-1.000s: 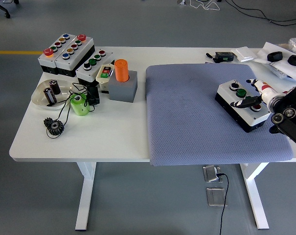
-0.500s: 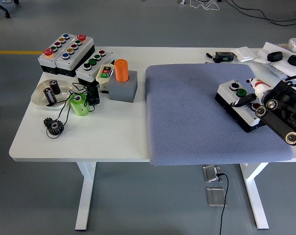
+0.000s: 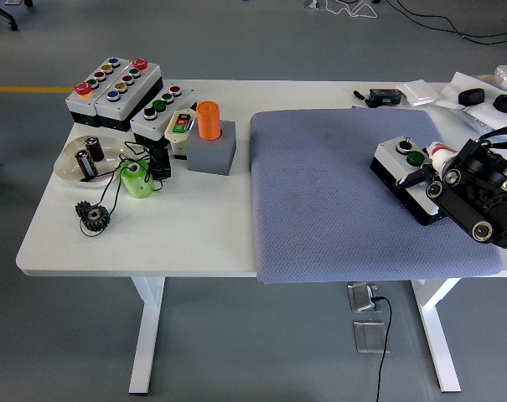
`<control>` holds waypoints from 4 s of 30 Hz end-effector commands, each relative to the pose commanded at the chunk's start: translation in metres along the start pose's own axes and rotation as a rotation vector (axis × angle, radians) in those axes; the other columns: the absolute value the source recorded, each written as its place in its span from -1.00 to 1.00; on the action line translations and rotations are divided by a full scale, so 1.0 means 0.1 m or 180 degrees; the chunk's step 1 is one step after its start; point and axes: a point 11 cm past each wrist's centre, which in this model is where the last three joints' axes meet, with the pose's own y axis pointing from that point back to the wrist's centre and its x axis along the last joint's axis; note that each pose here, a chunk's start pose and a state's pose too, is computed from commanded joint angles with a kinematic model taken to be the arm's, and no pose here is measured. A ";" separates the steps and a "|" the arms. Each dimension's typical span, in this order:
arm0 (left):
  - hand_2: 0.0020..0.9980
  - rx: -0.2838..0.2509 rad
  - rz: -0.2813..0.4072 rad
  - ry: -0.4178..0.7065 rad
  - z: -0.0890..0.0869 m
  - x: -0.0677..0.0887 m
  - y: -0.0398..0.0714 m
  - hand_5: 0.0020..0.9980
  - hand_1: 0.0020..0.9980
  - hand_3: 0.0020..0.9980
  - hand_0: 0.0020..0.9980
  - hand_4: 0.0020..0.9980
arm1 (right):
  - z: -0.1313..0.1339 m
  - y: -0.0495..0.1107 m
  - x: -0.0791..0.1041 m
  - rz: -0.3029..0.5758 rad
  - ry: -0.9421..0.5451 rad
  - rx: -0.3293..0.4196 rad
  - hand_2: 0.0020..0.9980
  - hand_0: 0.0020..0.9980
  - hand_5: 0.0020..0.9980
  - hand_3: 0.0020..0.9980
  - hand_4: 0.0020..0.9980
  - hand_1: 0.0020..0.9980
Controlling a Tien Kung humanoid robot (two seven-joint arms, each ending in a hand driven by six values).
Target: Pick up the button,place it on the desk,press the button,press the button
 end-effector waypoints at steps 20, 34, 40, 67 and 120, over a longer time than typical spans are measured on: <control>0.45 0.0007 0.0001 0.0013 -0.02 0.02 0.00 0.93 0.41 0.03 0.32 -0.36 | 0.01 0.03 0.11 0.0551 0.0293 0.0075 -0.46 -0.66 -0.71 -0.17 0.28 -0.79; 0.45 -0.0003 0.0004 0.0034 0.01 0.02 0.00 0.93 0.41 0.03 0.32 -0.36 | -0.33 0.32 0.11 0.0092 0.0641 0.1611 -0.69 -1.00 -0.71 -0.40 0.00 -1.00; 0.45 -0.0001 0.0005 0.0036 0.01 0.02 0.00 0.93 0.41 0.03 0.32 -0.36 | -0.55 0.53 -0.07 -0.0149 0.1094 0.2437 -0.70 -1.00 -0.72 -0.40 -0.03 -1.00; 0.45 0.0014 -0.0005 0.0031 -0.02 0.01 0.00 0.94 0.41 0.03 0.31 -0.37 | -0.50 0.50 -0.35 -0.0249 0.1564 0.2726 -0.40 -0.65 -0.79 -0.14 -0.09 -0.76; 0.45 0.0008 0.0004 0.0022 -0.03 0.02 0.00 0.94 0.41 0.03 0.31 -0.37 | -0.22 0.88 0.24 -0.0048 0.0603 0.2829 0.98 0.84 -0.44 1.00 0.80 0.74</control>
